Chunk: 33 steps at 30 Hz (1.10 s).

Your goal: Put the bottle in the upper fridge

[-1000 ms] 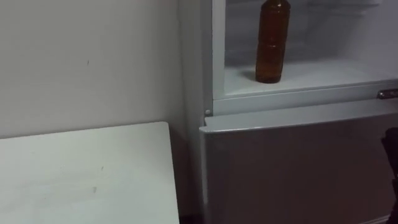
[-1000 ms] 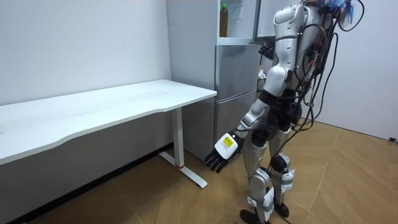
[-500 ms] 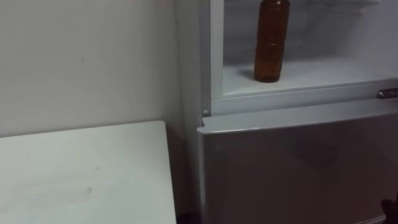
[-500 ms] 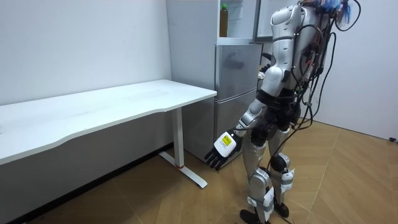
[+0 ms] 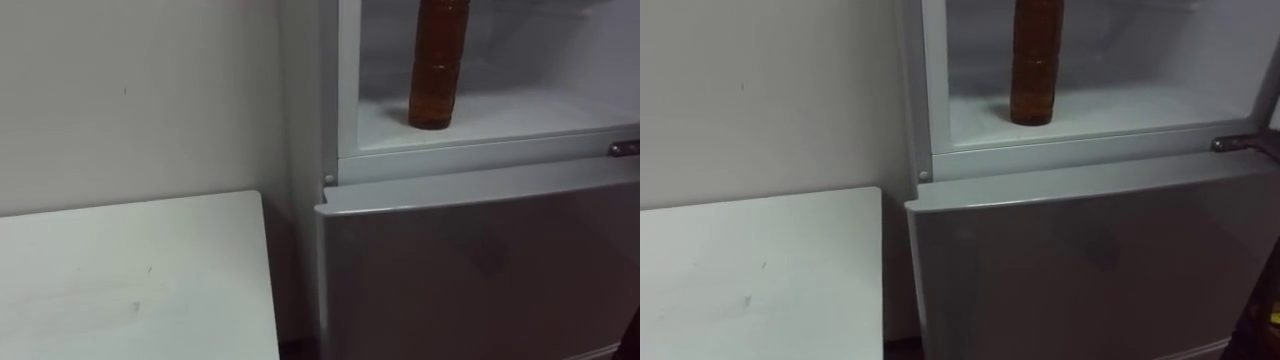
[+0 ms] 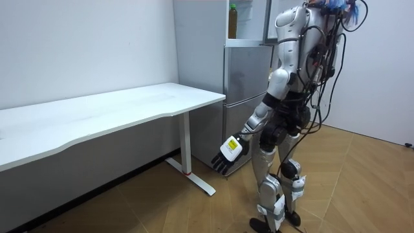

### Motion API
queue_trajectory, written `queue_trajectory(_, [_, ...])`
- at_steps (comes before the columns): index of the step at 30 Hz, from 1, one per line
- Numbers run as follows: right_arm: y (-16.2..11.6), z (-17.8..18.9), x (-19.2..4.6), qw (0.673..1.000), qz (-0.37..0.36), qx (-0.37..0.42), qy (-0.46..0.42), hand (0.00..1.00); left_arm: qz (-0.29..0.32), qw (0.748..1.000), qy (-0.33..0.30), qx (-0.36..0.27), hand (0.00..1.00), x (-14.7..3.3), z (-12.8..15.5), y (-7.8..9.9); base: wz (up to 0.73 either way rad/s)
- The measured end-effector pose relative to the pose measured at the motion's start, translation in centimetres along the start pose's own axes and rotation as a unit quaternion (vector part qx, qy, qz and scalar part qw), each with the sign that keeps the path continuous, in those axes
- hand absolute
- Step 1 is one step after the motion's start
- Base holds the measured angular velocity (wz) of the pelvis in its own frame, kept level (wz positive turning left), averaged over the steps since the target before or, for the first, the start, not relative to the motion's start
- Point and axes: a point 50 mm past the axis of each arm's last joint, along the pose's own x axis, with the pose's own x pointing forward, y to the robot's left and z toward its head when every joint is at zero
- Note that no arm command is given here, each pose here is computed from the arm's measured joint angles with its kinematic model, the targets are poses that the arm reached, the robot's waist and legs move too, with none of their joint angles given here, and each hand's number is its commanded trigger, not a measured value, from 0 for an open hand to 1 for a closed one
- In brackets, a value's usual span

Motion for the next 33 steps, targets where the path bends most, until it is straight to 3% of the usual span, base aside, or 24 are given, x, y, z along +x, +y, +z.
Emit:
queue_trajectory(8, [-0.8, 0.9, 0.1, 0.998, -0.059, 0.015, -0.012, 0.0, 0.002, 1.0, -0.015, -0.004, 0.0, -0.1, 0.6, 0.1, 0.0])
queue_trajectory(15, [-1.1, 3.7, 0.6, 0.988, -0.118, 0.088, -0.045, 0.0, -0.001, 1.0, -0.022, -0.009, 0.0, 0.0, 0.9, 0.4, 0.0])
queue_trajectory(24, [-1.6, 5.2, 1.0, 0.97, -0.138, 0.2, -0.027, 0.0, -0.012, 1.0, -0.025, -0.004, 0.0, 0.2, 1.1, 0.9, 0.0])
queue_trajectory(33, [-1.1, 7.3, 0.4, 0.96, -0.131, 0.241, -0.052, 0.0, 0.0, 1.0, -0.02, -0.018, 0.0, 0.3, 1.1, 1.5, 0.01])
